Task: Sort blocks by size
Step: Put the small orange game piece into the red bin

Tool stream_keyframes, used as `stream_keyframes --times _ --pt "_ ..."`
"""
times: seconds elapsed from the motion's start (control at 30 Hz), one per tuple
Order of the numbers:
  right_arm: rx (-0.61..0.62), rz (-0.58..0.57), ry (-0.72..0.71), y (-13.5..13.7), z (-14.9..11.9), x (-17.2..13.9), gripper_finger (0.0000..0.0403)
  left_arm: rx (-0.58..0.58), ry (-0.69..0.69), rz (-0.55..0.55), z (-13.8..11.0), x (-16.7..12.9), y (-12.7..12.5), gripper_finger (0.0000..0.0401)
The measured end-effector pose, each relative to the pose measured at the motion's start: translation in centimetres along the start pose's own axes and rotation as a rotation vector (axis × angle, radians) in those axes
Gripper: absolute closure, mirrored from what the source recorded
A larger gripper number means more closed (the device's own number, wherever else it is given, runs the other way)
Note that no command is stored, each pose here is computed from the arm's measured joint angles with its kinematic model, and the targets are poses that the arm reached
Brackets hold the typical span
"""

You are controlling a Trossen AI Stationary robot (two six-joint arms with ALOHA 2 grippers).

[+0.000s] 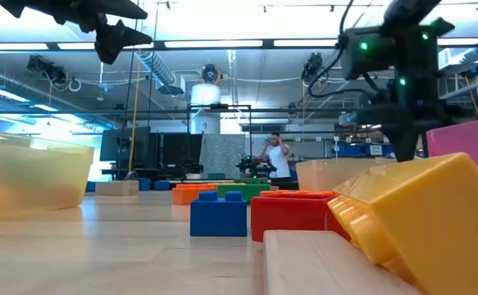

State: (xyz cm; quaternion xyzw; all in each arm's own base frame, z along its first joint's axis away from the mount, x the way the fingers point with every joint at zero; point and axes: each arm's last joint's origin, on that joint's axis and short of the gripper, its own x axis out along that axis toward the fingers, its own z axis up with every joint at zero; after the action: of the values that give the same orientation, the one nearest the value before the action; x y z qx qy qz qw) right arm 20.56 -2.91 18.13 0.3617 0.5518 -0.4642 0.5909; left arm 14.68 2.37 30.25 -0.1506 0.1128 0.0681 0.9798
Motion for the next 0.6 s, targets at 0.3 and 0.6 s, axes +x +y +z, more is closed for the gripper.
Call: stream_keyframes --times 0.3,0.6 --pt "-0.034 0.094 0.033 -0.4 -0.7 2.9 0.0112 -0.012 0.001 0.014 0.0 0.0 0.1 0.0162" --pt "-0.044 0.118 0.052 -0.8 -1.1 4.3 0.0110 -0.017 0.000 0.016 0.0 0.0 0.1 0.0162"
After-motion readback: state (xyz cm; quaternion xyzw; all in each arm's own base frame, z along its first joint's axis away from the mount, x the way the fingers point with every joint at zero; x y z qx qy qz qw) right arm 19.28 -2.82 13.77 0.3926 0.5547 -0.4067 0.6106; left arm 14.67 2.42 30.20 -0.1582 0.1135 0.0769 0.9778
